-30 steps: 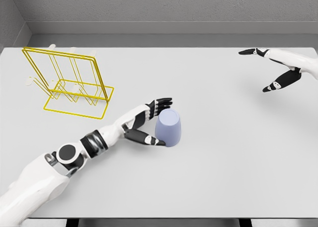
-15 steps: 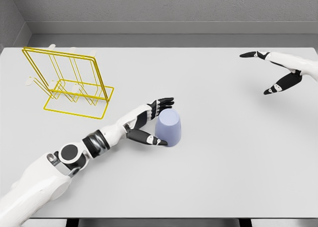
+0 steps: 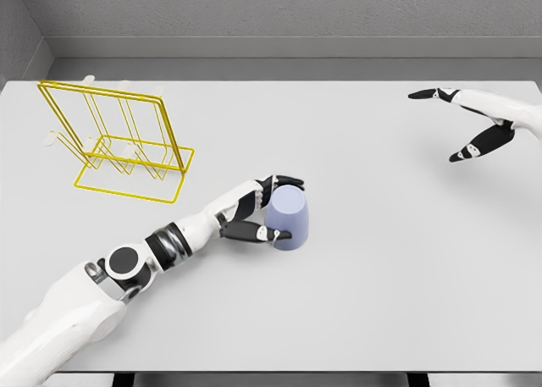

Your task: Place the cup on the cup holder with both arms

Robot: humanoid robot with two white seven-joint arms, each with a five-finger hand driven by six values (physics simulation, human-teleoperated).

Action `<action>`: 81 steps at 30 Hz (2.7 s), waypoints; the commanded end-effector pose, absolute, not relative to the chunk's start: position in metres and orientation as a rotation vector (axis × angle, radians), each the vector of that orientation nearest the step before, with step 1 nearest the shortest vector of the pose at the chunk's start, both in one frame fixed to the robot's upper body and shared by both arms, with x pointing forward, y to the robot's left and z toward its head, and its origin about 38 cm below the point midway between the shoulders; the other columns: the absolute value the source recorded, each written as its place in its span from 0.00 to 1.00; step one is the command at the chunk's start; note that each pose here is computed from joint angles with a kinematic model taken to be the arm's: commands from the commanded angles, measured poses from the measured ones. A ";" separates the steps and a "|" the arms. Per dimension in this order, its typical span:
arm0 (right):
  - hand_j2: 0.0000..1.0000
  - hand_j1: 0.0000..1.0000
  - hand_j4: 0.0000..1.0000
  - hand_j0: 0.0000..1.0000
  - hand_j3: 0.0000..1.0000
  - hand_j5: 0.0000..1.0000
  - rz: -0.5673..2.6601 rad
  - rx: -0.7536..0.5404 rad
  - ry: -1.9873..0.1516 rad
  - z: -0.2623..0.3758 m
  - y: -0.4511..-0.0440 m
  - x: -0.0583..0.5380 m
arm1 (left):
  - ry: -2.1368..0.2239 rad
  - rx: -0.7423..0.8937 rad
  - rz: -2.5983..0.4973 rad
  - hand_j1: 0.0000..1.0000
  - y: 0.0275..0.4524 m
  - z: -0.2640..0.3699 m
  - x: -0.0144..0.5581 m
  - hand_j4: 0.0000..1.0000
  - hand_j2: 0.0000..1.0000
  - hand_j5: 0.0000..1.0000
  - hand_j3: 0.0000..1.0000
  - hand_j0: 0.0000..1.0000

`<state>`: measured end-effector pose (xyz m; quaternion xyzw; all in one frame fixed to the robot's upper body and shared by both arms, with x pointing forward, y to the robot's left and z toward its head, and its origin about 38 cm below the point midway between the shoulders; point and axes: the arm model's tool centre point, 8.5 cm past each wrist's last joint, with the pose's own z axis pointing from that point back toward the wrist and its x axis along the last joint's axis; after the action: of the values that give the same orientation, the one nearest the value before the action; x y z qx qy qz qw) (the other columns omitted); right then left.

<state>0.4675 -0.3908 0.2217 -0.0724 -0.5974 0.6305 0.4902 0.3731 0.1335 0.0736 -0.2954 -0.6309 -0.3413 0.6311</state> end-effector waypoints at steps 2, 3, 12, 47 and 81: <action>1.00 1.00 1.00 1.00 1.00 1.00 1.522 -0.173 -1.455 0.222 -0.391 0.468 | -1.443 -0.680 -0.778 0.60 0.133 0.074 0.373 0.60 0.60 0.60 0.60 0.60; 1.00 1.00 1.00 1.00 1.00 1.00 1.523 -0.173 -1.457 0.222 -0.390 0.468 | -1.443 -0.680 -0.780 0.57 0.134 0.074 0.372 0.57 0.57 0.57 0.57 0.57; 1.00 1.00 1.00 1.00 1.00 1.00 1.523 -0.173 -1.455 0.222 -0.391 0.468 | -1.446 -0.682 -0.778 0.42 0.134 0.075 0.372 0.42 0.42 0.42 0.42 0.42; 1.00 1.00 1.00 1.00 1.00 1.00 1.527 -0.172 -1.461 0.223 -0.388 0.468 | -1.611 -0.697 -0.779 0.36 0.203 0.174 0.366 0.36 0.36 0.36 0.36 0.36; 1.00 1.00 1.00 1.00 1.00 1.00 1.527 -0.171 -1.460 0.222 -0.388 0.468 | -1.721 -0.613 -0.752 0.34 0.263 0.269 0.402 0.34 0.34 0.34 0.34 0.34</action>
<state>0.4677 -0.3887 0.2213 -0.0710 -0.5981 0.6314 0.4884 0.4027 0.2576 0.2675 -0.2610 -0.7284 -0.3219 0.5456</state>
